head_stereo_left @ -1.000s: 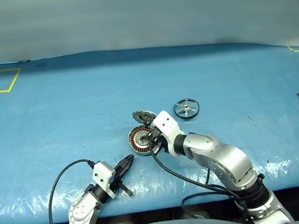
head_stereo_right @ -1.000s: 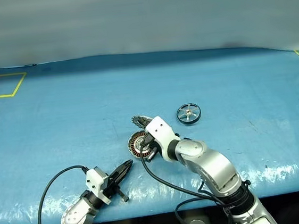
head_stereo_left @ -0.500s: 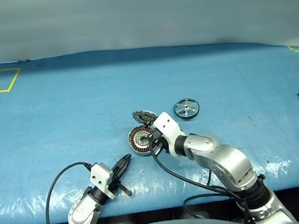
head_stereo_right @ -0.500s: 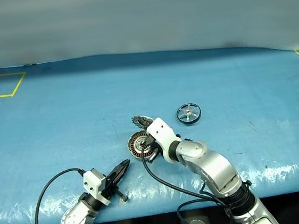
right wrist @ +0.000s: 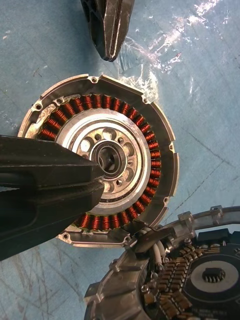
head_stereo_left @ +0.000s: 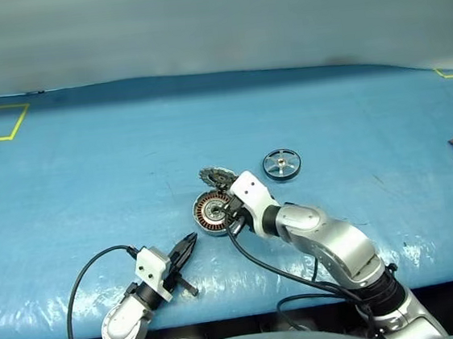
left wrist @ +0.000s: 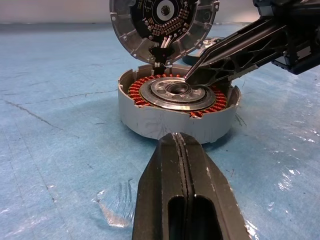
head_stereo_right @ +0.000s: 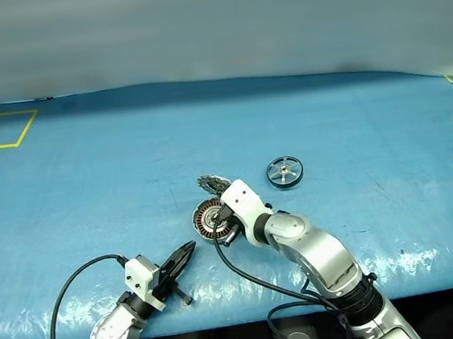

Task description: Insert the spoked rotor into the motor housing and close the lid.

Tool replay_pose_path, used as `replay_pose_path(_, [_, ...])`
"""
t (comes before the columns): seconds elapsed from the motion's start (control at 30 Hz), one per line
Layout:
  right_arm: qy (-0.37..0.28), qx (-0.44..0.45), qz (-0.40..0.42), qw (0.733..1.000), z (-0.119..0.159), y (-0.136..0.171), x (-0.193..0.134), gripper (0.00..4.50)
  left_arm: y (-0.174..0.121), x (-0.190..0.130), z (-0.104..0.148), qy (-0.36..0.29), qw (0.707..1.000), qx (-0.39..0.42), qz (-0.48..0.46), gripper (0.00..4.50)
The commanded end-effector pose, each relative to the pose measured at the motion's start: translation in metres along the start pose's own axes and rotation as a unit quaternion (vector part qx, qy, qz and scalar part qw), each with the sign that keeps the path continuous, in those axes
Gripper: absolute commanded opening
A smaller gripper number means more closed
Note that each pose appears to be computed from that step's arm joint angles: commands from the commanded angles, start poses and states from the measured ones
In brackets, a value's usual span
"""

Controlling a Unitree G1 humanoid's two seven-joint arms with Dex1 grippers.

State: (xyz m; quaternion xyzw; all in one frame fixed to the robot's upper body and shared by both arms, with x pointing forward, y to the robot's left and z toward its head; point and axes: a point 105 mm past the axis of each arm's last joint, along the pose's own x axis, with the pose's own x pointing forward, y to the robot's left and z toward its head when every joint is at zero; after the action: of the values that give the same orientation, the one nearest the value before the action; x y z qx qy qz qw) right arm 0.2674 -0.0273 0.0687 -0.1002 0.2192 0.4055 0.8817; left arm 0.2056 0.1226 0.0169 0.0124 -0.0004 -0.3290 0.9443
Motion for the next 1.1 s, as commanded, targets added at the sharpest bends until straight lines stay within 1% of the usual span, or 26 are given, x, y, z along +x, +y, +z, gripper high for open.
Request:
replay_pose_path(0.03, [-0.024, -0.011, 0.025, 0.999, 0.011, 0.011, 0.002, 0.15, -0.001, 0.003, 0.012, -0.020, 1.000, 0.011, -0.003, 0.00])
replay_pose_path(0.37, [-0.046, -0.011, 0.021, 0.999, 0.020, 0.011, 0.005, 0.15, -0.003, 0.002, 0.009, -0.016, 1.000, 0.006, -0.005, 0.00])
replay_pose_path(0.9, [-0.044, 0.003, 0.018, 0.999, 0.018, 0.009, 0.011, 0.15, -0.003, 0.000, 0.000, -0.008, 1.000, 0.001, -0.001, 0.00])
replay_pose_path(1.1, [-0.053, 0.004, 0.031, 0.998, 0.023, 0.015, 0.014, 0.15, -0.002, -0.002, -0.002, -0.007, 1.000, 0.001, 0.000, 0.00])
